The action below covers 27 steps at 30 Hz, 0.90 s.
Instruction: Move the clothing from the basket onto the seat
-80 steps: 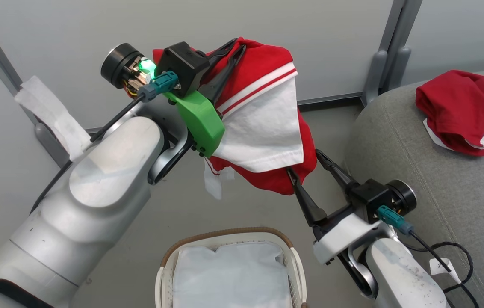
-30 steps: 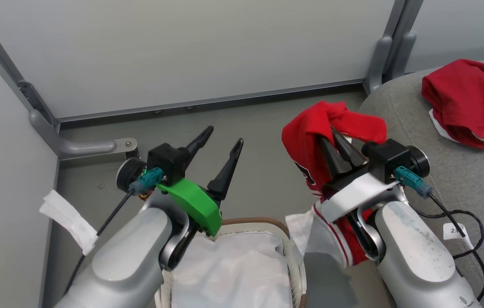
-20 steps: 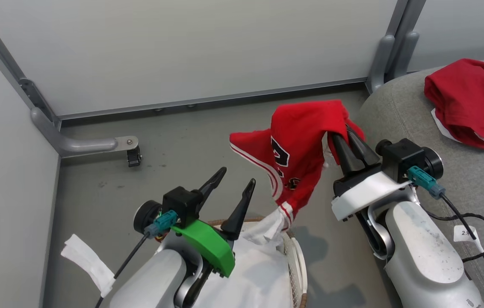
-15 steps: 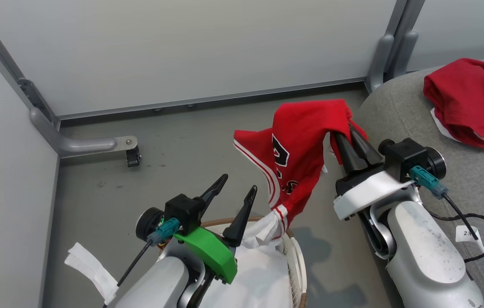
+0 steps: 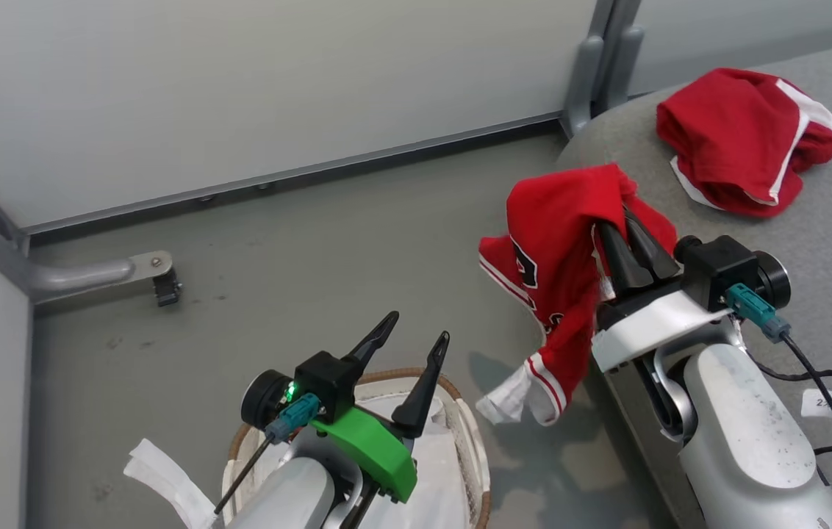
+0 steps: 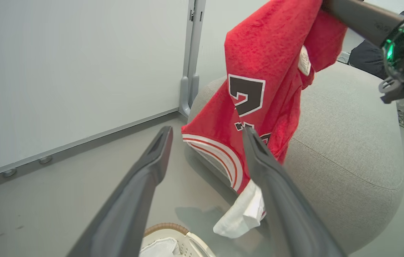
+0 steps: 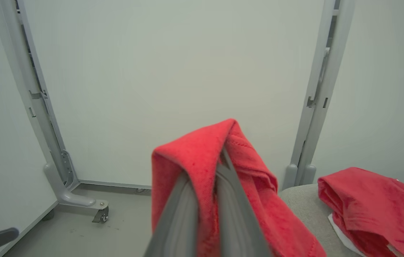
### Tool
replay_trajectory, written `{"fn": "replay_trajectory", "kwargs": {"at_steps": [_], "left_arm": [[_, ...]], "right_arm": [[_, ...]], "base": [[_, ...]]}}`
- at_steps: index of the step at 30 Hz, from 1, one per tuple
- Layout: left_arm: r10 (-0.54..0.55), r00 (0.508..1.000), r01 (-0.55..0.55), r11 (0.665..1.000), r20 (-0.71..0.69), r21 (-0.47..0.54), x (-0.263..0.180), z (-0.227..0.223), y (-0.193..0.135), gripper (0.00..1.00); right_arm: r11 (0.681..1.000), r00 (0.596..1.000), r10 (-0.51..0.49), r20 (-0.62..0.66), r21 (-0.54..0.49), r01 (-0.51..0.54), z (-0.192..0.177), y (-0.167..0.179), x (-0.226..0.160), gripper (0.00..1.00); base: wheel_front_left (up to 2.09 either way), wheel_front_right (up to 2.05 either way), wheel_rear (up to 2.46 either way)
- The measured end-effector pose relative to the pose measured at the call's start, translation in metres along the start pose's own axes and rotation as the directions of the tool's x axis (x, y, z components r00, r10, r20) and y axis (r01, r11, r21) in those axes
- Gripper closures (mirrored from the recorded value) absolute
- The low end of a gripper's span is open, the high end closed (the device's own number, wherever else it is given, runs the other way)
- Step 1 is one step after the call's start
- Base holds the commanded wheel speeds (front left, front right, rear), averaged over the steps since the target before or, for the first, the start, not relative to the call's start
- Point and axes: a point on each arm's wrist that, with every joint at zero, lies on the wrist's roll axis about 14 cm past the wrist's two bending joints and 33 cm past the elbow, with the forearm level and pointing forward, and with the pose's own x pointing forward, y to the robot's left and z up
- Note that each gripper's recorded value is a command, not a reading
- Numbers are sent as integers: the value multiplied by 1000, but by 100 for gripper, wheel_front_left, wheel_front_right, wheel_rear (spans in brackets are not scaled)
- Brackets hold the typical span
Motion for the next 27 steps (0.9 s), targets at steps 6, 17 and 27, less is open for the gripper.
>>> {"fn": "replay_trajectory", "kwargs": {"at_steps": [6,17,27], "left_arm": [[-94,996,94,996,-10,0,22,-6,-24,0],[-234,970,233,972,-64,-31,45,-31,-62,0],[-275,958,272,961,-81,-47,44,-41,-72,0]], "right_arm": [[986,987,-161,-6,-48,160,5,-56,-27,100],[932,936,-349,-46,-120,342,2,-115,-80,100],[907,911,-405,-74,-155,391,-7,-132,-92,100]], "base": [[0,0,0],[0,0,0],[0,0,0]]}}
